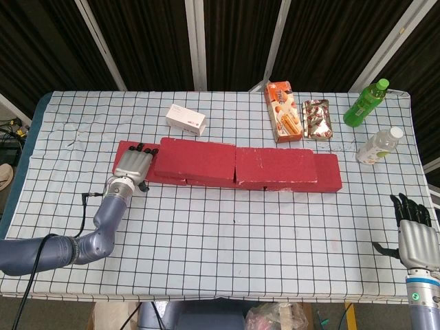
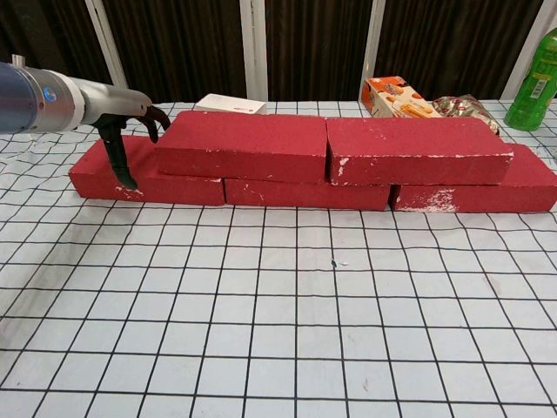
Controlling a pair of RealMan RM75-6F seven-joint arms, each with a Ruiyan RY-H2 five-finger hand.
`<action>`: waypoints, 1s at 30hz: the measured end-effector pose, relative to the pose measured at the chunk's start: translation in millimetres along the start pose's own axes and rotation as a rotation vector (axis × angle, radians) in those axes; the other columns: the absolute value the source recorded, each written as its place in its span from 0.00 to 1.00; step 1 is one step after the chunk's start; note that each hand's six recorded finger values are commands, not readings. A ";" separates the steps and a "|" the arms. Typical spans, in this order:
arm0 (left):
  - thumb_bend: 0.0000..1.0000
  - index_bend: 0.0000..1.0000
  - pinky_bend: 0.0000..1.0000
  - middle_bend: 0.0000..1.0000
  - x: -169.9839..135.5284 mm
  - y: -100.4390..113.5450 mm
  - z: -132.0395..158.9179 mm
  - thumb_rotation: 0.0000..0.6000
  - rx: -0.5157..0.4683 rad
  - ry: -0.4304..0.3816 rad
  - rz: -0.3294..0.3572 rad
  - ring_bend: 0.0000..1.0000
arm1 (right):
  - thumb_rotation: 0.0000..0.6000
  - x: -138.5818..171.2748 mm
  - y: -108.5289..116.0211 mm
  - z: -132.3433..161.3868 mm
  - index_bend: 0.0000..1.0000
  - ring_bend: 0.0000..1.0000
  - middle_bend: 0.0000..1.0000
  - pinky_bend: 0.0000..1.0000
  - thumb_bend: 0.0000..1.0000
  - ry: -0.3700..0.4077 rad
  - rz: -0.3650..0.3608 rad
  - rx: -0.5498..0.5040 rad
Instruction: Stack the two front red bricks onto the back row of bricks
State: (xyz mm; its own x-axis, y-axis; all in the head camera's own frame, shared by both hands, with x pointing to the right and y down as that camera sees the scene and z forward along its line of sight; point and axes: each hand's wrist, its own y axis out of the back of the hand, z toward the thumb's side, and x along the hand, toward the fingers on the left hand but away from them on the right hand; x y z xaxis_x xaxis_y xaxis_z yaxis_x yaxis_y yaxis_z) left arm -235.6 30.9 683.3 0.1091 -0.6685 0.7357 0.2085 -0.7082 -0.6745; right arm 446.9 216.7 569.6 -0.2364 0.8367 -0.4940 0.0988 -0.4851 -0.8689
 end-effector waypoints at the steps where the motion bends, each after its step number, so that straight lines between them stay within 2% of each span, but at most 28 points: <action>1: 0.00 0.18 0.15 0.18 -0.6 0.2 -0.6 1.00 0.000 0.000 0.000 0.07 | 1.00 0.1 0.1 -0.1 0.05 0.00 0.00 0.00 0.15 0.000 0.000 0.000; 8: 0.00 0.16 0.18 0.16 -13.3 12.1 -17.3 1.00 -0.010 0.024 0.010 0.08 | 1.00 0.6 -0.1 -0.3 0.05 0.00 0.00 0.00 0.15 0.000 0.000 0.004; 13: 0.00 0.15 0.18 0.14 -40.7 30.2 -36.8 1.00 -0.138 0.014 0.043 0.08 | 1.00 1.2 -1.1 1.2 0.05 0.00 0.00 0.00 0.15 0.004 0.004 0.007; 17: 0.00 0.15 0.18 0.14 -75.4 33.4 -64.5 1.00 -0.261 -0.002 0.079 0.08 | 1.00 2.8 -2.6 4.9 0.05 0.00 0.00 0.00 0.15 0.018 0.011 0.009; 22: 0.00 0.15 0.18 0.14 -122.1 10.4 -108.3 1.00 -0.334 -0.003 0.145 0.08 | 1.00 5.8 -4.2 12.0 0.05 0.00 0.00 0.00 0.15 0.052 0.015 0.018; 27: 0.00 0.15 0.17 0.14 -173.0 -39.7 -158.0 1.00 -0.411 0.046 0.212 0.07 | 1.00 9.0 -4.3 15.0 0.05 0.00 0.00 0.00 0.15 0.062 0.011 0.017; 30: 0.00 0.15 0.16 0.11 -194.8 -59.4 -177.5 1.00 -0.424 0.059 0.273 0.07 | 1.00 10.3 -3.5 15.9 0.05 0.00 0.00 0.00 0.15 0.065 0.006 0.016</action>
State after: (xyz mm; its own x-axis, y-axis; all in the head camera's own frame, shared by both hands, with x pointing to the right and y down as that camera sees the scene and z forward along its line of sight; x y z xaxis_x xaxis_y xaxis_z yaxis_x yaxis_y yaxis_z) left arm -441.7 162.9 569.0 0.0466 -0.8452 0.5323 -0.2345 -0.5273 -0.8167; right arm 428.8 223.0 568.1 -0.1726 0.8483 -0.5007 0.0847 -0.4936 -0.8655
